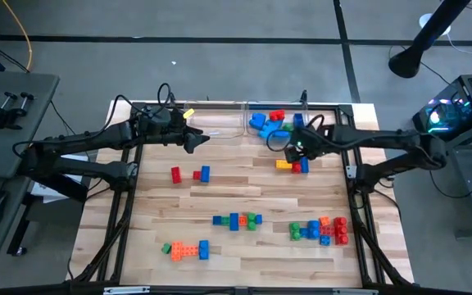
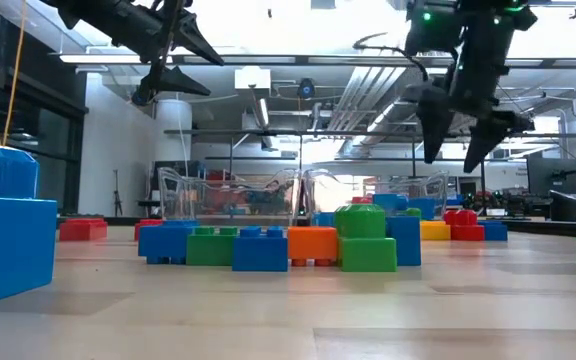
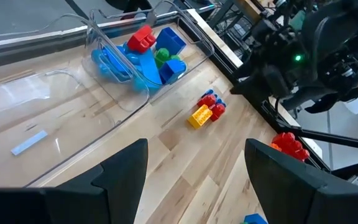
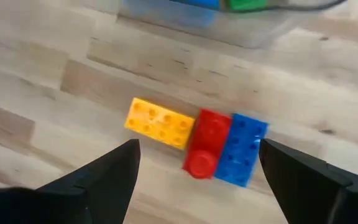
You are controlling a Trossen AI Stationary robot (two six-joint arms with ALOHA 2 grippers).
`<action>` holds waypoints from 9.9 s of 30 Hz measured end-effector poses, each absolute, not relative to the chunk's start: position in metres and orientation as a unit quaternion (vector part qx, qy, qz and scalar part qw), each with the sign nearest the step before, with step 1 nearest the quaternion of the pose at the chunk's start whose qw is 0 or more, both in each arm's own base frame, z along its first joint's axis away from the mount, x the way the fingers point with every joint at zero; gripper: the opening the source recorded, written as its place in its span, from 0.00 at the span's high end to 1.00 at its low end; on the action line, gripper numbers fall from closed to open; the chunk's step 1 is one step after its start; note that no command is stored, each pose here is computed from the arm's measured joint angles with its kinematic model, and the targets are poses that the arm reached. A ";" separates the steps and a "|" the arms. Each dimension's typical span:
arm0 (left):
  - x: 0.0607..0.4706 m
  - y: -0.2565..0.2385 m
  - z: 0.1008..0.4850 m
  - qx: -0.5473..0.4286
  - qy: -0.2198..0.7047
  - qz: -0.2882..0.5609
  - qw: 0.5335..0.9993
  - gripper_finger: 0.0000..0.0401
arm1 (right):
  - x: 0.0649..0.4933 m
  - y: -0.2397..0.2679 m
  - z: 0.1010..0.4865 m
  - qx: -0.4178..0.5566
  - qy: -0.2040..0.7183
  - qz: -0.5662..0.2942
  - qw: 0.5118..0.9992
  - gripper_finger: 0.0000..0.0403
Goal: Sort blocks by size
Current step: Put the top right red lego piece into the right transparent bin, then put the bottom right green lego piece into the right transparent bin, then put the green lego piece into the right transparent bin
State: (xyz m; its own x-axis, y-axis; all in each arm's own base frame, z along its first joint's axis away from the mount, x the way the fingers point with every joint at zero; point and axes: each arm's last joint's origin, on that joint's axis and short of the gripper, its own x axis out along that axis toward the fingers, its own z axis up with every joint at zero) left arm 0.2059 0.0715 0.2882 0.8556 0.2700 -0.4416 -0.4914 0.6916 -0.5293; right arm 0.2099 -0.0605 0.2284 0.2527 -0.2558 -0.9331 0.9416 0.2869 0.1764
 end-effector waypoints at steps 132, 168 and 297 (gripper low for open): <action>0.207 0.070 0.289 -0.370 0.162 0.188 0.896 0.37 | 0.289 0.153 0.165 0.446 0.608 -0.408 0.514 0.48; 0.213 0.067 0.302 -0.358 0.101 0.165 0.914 0.37 | 0.271 -0.101 0.286 0.324 0.321 -0.499 0.736 0.68; 0.197 -0.058 0.299 -0.324 0.235 -0.046 0.915 0.37 | 0.405 0.122 0.161 0.427 0.531 -0.484 0.549 0.50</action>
